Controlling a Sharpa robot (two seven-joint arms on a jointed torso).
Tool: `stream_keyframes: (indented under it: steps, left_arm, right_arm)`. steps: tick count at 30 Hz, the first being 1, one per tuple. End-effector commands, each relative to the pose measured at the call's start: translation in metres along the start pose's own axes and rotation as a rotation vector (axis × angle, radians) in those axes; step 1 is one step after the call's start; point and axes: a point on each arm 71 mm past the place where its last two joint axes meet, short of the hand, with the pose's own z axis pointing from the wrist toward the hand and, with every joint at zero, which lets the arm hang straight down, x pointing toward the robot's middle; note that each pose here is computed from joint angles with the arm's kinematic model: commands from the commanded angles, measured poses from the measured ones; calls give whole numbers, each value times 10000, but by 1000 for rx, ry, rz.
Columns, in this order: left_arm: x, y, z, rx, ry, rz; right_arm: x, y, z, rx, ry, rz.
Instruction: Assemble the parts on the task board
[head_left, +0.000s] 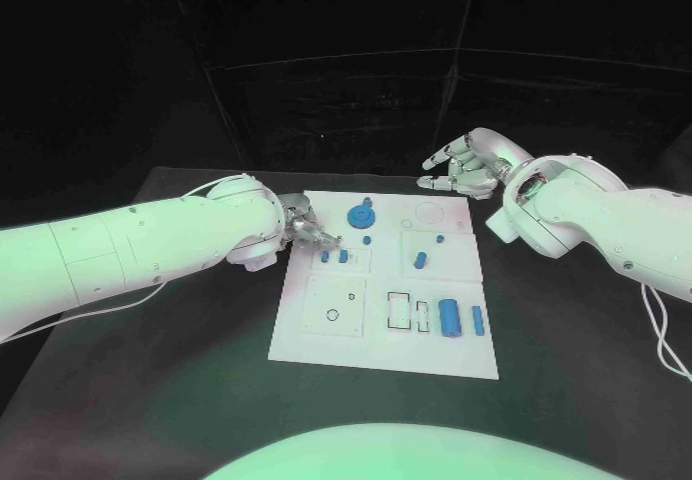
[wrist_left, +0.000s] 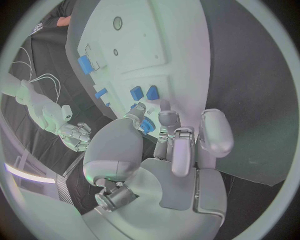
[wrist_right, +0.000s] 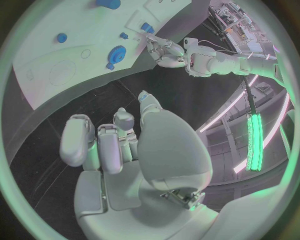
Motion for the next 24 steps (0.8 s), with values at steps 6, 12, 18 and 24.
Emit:
stream_keyframes:
  steps: [6,12,18,24]
  left_arm:
    - [-81,-72,-35,111,-98,-160]
    - [-108,-207,-44,269,-132,-144]
    - [-169,-387,-39,439,-228,-100]
    - [-140,-572,-15,561,-267,44]
  right_arm:
    - [-5,15,4,-9,2,2]
    - [-5,15,4,-9,2,3]
    - [-1,18,7,-10,3,4]
    - [9,28,14,-12,6,6]
